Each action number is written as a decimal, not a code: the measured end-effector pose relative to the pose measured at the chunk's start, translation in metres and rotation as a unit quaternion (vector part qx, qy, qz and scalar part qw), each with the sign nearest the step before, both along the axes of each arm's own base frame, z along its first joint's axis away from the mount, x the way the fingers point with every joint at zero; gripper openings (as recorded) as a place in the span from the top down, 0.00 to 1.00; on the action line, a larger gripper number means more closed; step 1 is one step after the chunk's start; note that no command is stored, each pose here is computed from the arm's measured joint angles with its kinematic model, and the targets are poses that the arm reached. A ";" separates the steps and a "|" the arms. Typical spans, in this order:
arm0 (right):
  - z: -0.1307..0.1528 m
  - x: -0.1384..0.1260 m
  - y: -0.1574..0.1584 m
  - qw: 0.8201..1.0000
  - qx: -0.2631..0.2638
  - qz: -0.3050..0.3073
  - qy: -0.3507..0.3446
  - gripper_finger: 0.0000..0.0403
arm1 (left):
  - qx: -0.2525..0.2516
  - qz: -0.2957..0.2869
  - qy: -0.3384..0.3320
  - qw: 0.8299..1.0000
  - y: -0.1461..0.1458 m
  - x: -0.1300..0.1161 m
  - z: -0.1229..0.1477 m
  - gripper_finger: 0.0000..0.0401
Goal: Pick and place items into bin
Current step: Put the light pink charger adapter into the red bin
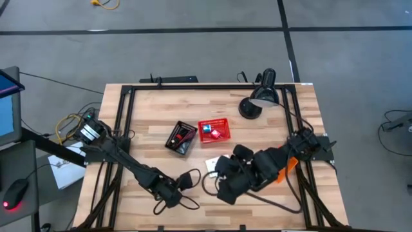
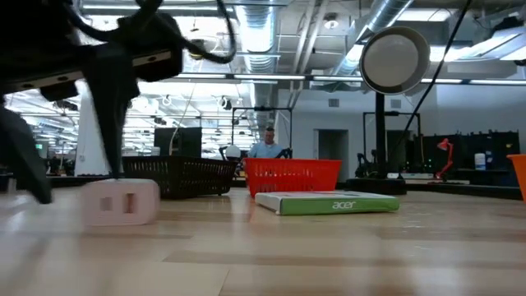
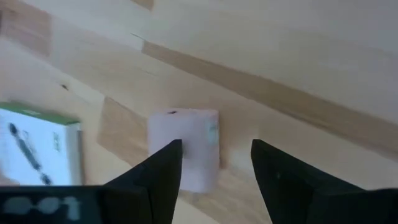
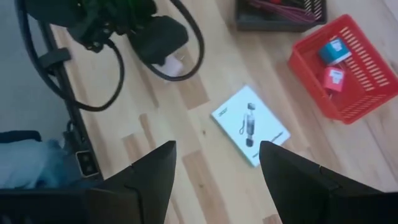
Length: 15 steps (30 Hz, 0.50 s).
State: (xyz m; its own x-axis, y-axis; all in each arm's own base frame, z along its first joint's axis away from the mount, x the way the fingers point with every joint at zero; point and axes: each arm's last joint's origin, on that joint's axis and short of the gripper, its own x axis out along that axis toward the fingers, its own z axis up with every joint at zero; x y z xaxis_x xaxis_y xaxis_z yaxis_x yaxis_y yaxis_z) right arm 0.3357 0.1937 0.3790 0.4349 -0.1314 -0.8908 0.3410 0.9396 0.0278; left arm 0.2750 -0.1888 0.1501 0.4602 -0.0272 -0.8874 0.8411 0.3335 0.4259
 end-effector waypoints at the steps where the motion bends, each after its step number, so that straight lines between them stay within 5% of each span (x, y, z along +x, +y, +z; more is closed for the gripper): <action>1: 0.000 -0.001 0.003 1.000 0.000 0.003 -0.001 0.44 | 0.009 -0.001 -0.007 1.000 -0.001 0.002 0.001 0.54; 7: 0.000 -0.006 0.010 1.000 -0.005 0.003 -0.007 0.44 | 0.025 -0.015 -0.041 0.999 -0.001 0.016 0.016 0.54; 15: 0.000 -0.012 0.019 1.000 0.001 0.006 -0.009 0.44 | -0.030 0.028 -0.016 0.999 0.018 0.028 0.017 0.54</action>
